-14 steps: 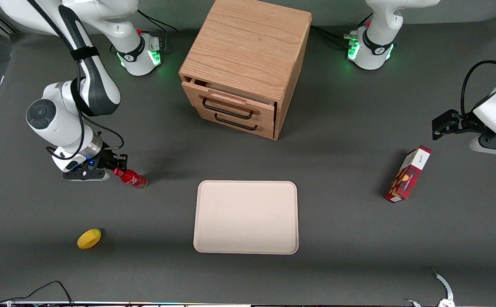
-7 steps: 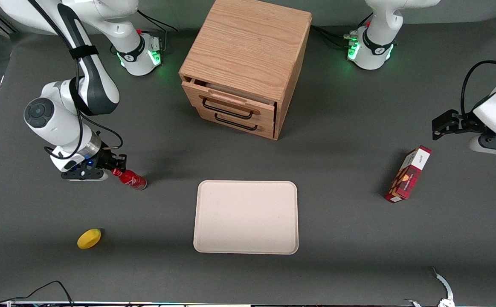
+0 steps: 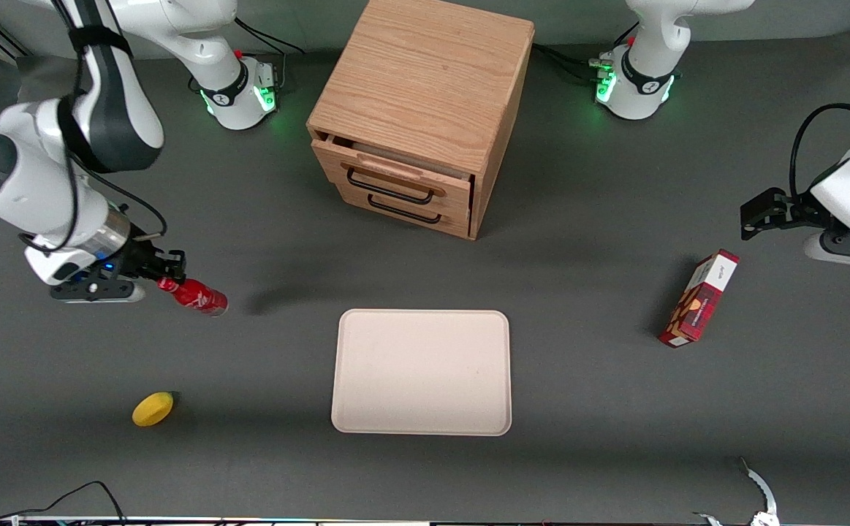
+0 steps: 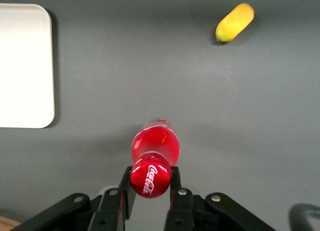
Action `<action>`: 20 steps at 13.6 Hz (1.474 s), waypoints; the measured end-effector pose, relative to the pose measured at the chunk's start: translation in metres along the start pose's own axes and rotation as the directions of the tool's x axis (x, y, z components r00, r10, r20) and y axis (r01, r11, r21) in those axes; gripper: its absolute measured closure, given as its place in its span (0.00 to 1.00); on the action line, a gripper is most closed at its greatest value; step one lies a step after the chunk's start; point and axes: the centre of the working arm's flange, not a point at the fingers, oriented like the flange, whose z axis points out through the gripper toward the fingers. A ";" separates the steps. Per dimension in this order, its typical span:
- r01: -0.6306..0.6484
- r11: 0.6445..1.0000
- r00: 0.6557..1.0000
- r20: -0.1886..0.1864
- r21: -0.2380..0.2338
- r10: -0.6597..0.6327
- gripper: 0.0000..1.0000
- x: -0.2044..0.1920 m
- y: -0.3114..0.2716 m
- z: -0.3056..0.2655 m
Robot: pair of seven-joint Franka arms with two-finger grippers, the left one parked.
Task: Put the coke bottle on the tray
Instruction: 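Lift the bottle with the right gripper off the table, then carry the bottle with the right gripper over the white tray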
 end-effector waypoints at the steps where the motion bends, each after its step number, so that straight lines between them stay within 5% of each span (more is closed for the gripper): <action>1: -0.001 1.000 1.000 0.006 -0.001 0.001 0.70 0.003 0.000 -0.021; 6: -0.004 1.000 1.000 0.014 -0.002 0.004 0.70 0.008 0.001 -0.114; 11: -0.013 1.000 1.000 0.009 0.002 0.013 0.70 0.024 -0.013 -0.119; 20: -0.096 0.995 0.995 0.030 0.012 0.096 0.70 0.039 -0.193 -0.075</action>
